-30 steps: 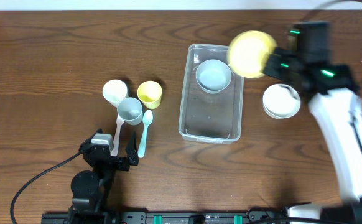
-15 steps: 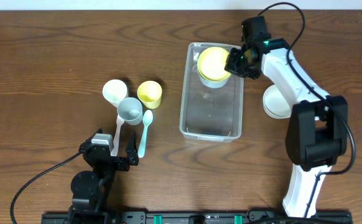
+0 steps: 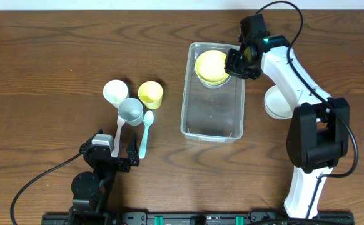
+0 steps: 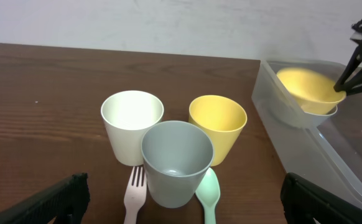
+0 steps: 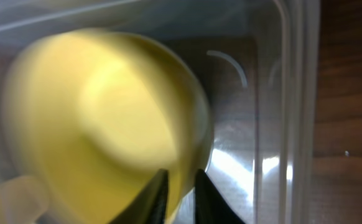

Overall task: Pack container
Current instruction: 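Carry the yellow bowl into the container, stack on blue bowl, then move right gripper to the white bowl and grasp its rim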

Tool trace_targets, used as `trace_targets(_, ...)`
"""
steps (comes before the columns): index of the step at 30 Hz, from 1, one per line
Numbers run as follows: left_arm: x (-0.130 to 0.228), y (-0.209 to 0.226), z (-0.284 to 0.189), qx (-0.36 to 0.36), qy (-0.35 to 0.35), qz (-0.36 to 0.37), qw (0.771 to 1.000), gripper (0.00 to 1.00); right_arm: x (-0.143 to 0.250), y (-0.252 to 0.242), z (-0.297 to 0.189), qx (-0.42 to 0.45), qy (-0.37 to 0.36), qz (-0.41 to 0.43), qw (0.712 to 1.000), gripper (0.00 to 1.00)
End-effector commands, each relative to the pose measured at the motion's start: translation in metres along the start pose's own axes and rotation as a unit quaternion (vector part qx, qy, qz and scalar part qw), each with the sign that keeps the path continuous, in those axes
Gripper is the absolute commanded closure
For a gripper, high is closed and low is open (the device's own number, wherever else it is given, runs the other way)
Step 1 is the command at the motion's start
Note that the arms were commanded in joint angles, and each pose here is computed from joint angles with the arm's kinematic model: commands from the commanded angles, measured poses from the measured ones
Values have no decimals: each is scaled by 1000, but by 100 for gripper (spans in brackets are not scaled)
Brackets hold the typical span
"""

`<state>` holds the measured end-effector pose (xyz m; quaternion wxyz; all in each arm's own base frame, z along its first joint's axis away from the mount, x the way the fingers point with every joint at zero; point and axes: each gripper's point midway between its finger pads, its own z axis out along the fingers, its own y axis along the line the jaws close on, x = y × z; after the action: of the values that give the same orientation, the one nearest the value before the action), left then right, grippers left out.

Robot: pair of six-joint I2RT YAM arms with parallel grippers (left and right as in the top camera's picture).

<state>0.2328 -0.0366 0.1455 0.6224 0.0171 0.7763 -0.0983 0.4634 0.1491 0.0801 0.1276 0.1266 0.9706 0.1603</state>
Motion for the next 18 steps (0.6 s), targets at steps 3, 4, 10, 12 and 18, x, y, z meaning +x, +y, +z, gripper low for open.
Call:
trace_targets(3,12,1,3,1,13,1,1000,2,-21,18,-48,-6,-65,-33,997,60)
trace_targets(4,12,1,3,1,13,1,1000,2,-21,18,-50,-6,-67,-40,997,59)
trace_targets(10,12,1,3,1,13,1,1000,2,-22,1,-97,7,-84,-45,995,60)
trace_targets(12,12,1,3,1,13,1,1000,2,-21,-17,-121,18,-89,-25,996,49)
trace_targets(18,12,1,3,1,13,1,1000,2,-8,-119,-173,135,-77,57,986,39)
